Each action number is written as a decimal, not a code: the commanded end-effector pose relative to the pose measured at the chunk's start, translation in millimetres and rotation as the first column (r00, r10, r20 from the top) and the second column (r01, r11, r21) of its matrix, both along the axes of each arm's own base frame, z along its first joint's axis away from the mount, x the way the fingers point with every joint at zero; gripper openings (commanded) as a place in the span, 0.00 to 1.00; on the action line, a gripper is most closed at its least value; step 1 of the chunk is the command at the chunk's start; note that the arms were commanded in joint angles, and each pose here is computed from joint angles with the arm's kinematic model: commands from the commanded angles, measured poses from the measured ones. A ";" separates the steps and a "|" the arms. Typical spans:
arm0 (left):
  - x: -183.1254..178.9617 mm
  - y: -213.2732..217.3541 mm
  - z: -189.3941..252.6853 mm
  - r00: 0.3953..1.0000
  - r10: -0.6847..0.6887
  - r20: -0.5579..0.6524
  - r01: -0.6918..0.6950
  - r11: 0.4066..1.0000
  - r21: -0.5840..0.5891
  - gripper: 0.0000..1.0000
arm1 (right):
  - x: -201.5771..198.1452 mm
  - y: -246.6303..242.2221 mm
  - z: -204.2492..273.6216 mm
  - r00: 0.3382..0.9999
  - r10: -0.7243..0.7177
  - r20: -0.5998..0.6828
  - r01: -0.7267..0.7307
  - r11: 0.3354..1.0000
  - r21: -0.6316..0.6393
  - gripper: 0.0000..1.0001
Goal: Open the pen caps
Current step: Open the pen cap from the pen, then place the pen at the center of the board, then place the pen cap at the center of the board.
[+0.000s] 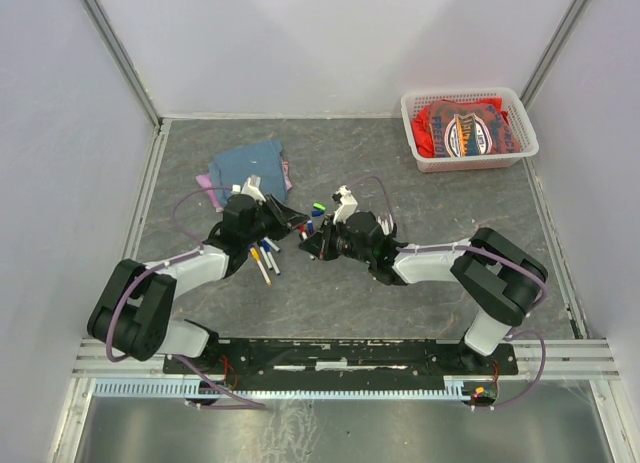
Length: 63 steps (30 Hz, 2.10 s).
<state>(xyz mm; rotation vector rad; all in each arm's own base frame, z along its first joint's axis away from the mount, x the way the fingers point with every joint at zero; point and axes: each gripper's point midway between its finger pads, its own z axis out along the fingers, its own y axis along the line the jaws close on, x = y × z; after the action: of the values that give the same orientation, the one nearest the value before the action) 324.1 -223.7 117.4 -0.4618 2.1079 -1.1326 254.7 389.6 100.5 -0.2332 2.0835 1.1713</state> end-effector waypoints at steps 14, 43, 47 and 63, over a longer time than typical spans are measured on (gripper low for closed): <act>39.5 15.3 30.7 0.985 0.042 0.169 -0.024 0.994 -0.106 0.03 | -29.4 15.0 27.3 0.981 0.191 0.014 -0.190 0.958 0.217 0.01; 49.1 20.4 -67.5 0.991 0.091 -0.099 -0.009 0.780 0.625 0.03 | 58.3 -129.6 -39.4 0.934 -0.298 0.196 0.352 0.677 -0.647 0.01; 49.4 20.1 -72.8 0.990 0.089 -0.112 0.003 0.770 0.638 0.07 | 63.8 -133.2 -47.1 0.933 -0.306 0.188 0.351 0.661 -0.663 0.02; 48.4 15.3 -79.5 0.989 0.077 -0.125 0.022 0.765 0.644 0.28 | 72.6 -134.1 -61.1 0.938 -0.309 0.159 0.331 0.655 -0.679 0.13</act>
<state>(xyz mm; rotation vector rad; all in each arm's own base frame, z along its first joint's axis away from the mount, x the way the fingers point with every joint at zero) 361.4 -203.5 26.6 -0.2919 2.4726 -0.3022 313.4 246.9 24.2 -0.2262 2.3781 0.0894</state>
